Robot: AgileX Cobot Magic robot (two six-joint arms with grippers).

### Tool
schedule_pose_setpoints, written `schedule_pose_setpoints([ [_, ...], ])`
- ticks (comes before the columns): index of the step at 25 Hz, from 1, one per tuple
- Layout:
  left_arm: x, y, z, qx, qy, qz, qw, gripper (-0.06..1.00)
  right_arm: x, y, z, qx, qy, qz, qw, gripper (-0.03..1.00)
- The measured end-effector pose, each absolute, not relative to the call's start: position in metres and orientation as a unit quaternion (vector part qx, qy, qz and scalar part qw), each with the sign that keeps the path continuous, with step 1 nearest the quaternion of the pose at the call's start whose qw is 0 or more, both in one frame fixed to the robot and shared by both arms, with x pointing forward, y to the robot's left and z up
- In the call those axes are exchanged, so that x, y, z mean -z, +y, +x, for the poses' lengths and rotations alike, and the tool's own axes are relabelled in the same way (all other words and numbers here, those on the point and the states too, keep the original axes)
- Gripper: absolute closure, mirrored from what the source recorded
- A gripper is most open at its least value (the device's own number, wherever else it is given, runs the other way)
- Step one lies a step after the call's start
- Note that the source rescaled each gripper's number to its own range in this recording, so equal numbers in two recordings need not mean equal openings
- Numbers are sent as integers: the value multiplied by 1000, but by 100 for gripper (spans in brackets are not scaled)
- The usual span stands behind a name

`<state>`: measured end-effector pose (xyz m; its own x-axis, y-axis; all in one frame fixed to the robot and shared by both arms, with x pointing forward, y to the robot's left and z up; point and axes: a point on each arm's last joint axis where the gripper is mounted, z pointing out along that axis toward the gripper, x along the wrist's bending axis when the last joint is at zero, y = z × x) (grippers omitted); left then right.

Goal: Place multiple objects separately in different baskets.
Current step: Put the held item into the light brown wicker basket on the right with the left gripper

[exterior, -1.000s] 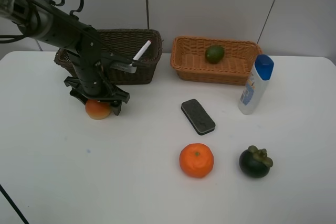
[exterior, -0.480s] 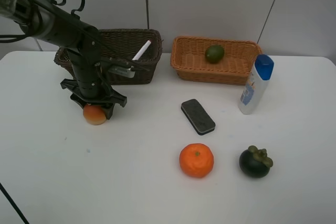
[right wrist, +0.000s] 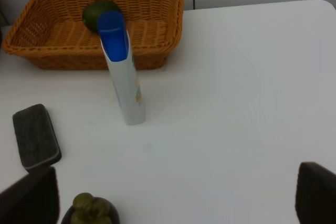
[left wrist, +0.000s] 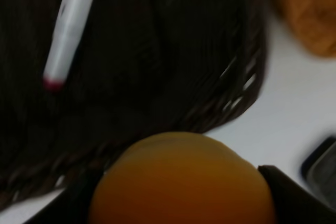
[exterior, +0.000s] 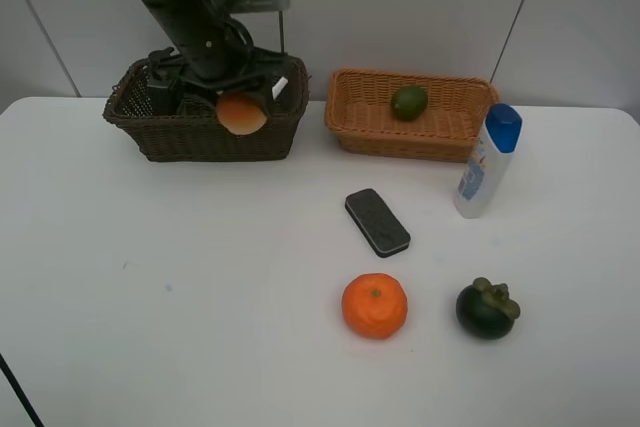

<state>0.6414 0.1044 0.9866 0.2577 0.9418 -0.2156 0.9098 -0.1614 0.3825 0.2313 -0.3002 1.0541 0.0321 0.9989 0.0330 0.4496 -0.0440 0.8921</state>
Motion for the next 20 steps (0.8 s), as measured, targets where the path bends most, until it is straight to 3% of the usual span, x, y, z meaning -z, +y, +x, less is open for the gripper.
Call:
schedule_pose_setpoints([
  [3,-1003,75,665,-51,581,760,288,30,-1054,-300,231,-375,586,618,367,-3],
  [7,-997,27,687,-71,530,771,346,30,-1054,-300,231,-375,586,618,367,-3],
  [12,-962,-14,703,-100,488,781,376,30,-1054,-300,231,-375,586,618,367,-3],
  [17,-923,-25,711,-143,457,796,371,30,-1054,-300,231,-375,586,618,367,-3],
  [20,-916,-26,714,-157,449,794,378,8,-1054,-300,231,-375,586,618,367,-3],
])
